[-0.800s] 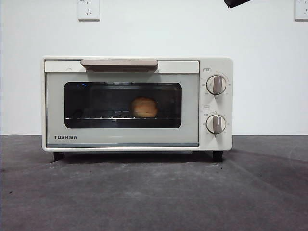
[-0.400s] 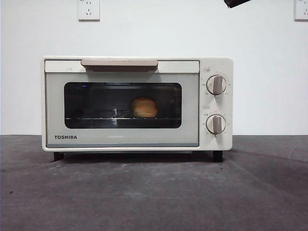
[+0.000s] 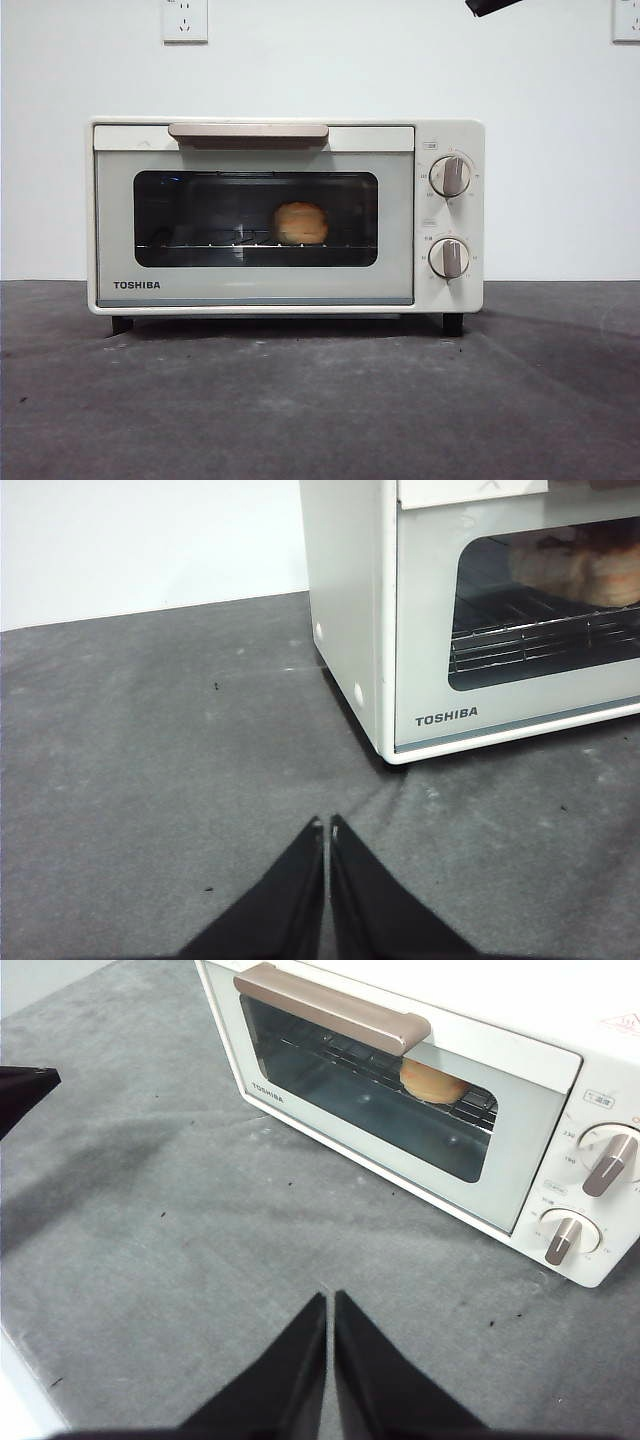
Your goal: The left arm flap open the oven, the right arm pick bread and place it into oven, the left arm flap close the oven
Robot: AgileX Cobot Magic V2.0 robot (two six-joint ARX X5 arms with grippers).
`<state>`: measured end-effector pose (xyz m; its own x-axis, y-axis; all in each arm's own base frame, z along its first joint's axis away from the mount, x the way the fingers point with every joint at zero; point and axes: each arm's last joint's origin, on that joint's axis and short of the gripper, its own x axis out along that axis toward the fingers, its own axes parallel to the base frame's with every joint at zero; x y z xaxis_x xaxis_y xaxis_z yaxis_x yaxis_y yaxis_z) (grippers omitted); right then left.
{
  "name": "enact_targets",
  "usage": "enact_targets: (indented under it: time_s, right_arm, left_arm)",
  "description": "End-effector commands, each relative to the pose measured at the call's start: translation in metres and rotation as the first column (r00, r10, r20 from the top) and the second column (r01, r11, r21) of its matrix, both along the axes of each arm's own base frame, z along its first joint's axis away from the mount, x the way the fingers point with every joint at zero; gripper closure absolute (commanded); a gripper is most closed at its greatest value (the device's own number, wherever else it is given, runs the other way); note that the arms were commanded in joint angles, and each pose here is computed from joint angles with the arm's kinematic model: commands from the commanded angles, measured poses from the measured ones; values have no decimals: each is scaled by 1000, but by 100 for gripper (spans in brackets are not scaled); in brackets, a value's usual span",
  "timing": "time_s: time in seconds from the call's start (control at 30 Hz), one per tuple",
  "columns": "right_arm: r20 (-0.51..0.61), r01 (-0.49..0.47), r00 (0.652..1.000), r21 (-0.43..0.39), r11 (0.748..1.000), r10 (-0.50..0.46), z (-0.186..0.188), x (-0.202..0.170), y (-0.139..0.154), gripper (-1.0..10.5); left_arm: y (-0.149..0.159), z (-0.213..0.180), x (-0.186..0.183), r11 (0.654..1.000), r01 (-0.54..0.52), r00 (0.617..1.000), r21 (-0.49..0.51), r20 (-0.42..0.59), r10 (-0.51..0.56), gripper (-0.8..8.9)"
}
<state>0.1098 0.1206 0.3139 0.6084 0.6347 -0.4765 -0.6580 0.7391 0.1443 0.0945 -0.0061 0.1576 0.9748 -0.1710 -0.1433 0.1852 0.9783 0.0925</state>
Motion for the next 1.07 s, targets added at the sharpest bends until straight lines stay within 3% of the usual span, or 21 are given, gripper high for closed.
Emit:
enact_targets:
  time_s: [0.03,0.67,0.93,1.07]
  right_arm:
    - [12,-10,1000,11,1000,10,3,0,3,940]
    - [24,-16,1000,7,1000,16,4,-1,2,940]
    - [109,108,988,46,993,-112,13,7,-29,940]
    - [202,197,956,94,976,-213,10,9,-56,940]
  left_arm:
    - [0,-7,1,1000,-4,1000,-7,-27,4,797]
    - [0,-7,1,1000,-4,1000,-7,-27,4,797]
    - [0,-7,1,1000,-4,1000,-7,-27,4,797]
    - [0,-7,1,1000,-4,1000,-7,-27,4,797]
